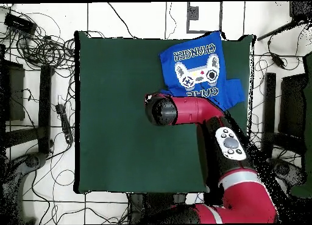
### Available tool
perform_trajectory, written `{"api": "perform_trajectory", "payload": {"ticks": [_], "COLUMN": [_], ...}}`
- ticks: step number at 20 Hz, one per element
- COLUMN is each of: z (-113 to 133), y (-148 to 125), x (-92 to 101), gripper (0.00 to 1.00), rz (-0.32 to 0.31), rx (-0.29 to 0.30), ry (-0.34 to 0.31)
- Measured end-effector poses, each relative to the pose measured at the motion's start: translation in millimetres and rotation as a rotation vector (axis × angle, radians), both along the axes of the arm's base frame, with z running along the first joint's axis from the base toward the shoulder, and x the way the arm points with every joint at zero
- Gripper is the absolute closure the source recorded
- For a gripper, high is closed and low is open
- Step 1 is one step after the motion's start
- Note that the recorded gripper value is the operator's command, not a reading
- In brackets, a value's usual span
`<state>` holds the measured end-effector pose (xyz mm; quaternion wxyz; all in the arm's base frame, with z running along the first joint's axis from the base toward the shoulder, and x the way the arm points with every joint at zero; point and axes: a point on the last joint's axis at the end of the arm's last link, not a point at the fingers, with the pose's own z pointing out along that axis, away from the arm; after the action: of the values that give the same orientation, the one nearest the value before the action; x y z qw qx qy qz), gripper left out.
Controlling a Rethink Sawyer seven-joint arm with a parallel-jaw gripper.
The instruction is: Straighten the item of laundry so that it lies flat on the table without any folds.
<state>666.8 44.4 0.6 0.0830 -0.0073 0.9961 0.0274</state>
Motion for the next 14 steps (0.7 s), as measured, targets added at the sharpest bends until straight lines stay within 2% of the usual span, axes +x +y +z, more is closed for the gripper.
{"api": "perform_trajectory", "payload": {"ticks": [6, 14], "z": [-24.0, -26.8], "y": [15.0, 22.7], "x": [-16.3, -20.6], "gripper": [0.0, 0.0], "rz": [0.022, 0.038], "rx": [-0.003, -0.016], "ry": [0.031, 0.027]}}
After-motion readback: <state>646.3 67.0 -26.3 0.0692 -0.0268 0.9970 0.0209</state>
